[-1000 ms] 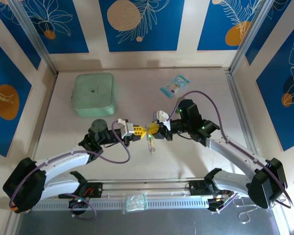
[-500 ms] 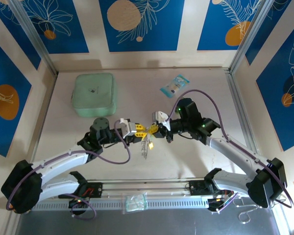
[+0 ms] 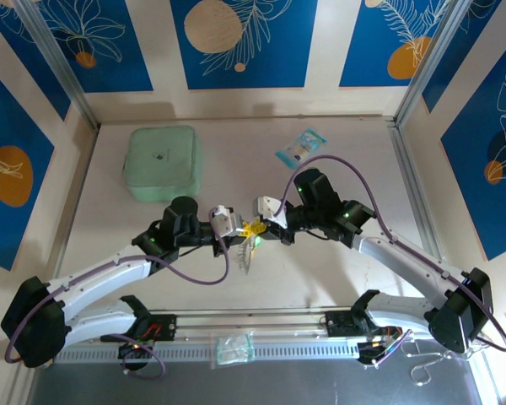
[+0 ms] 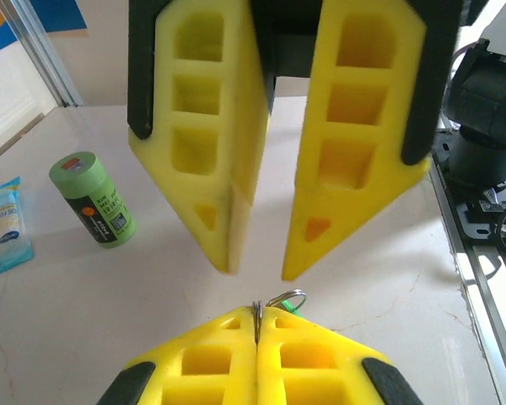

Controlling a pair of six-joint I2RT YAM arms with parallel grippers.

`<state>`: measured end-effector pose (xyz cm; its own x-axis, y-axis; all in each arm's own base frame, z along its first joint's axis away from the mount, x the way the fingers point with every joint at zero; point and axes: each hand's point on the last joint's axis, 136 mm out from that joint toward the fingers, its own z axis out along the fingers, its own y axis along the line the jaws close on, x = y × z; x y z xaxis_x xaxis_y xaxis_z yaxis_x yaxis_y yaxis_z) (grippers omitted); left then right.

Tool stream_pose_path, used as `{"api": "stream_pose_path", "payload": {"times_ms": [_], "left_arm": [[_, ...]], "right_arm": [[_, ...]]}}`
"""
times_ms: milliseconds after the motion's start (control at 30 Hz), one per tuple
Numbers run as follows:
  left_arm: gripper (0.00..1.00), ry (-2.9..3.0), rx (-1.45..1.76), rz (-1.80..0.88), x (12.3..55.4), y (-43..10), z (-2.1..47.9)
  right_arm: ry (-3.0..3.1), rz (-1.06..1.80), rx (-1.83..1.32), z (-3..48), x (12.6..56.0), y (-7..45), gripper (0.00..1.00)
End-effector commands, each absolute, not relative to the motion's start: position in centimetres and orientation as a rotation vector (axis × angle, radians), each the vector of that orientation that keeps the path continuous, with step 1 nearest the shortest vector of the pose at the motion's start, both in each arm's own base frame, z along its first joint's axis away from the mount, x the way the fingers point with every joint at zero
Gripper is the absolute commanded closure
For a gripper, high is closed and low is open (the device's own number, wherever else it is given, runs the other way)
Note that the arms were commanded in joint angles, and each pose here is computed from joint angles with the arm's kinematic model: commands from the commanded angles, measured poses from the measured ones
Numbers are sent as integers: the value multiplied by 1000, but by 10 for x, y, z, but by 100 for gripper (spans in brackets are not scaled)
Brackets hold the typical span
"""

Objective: Put the keys on the keyring

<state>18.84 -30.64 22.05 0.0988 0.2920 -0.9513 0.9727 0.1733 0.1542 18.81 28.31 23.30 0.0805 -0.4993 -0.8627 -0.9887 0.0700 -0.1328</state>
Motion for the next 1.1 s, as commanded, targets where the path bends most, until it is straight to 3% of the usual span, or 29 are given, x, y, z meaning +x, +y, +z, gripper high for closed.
{"api": "stream_pose_path", "payload": {"times_ms": [0, 633, 867, 1067], "left_arm": [[100, 1319, 1275, -823, 186, -307, 241], [100, 1370, 1134, -869, 200, -310, 243], [100, 1362, 1133, -869, 199, -310, 244], [100, 1356, 1120, -864, 200, -309, 246]], "right_arm": [[1522, 777, -1498, 234, 186, 280, 75], [1544, 717, -1475, 220, 190, 285, 68], [1548, 699, -1480, 218, 193, 289, 76], [1550, 675, -1477, 217, 195, 287, 74]]}}
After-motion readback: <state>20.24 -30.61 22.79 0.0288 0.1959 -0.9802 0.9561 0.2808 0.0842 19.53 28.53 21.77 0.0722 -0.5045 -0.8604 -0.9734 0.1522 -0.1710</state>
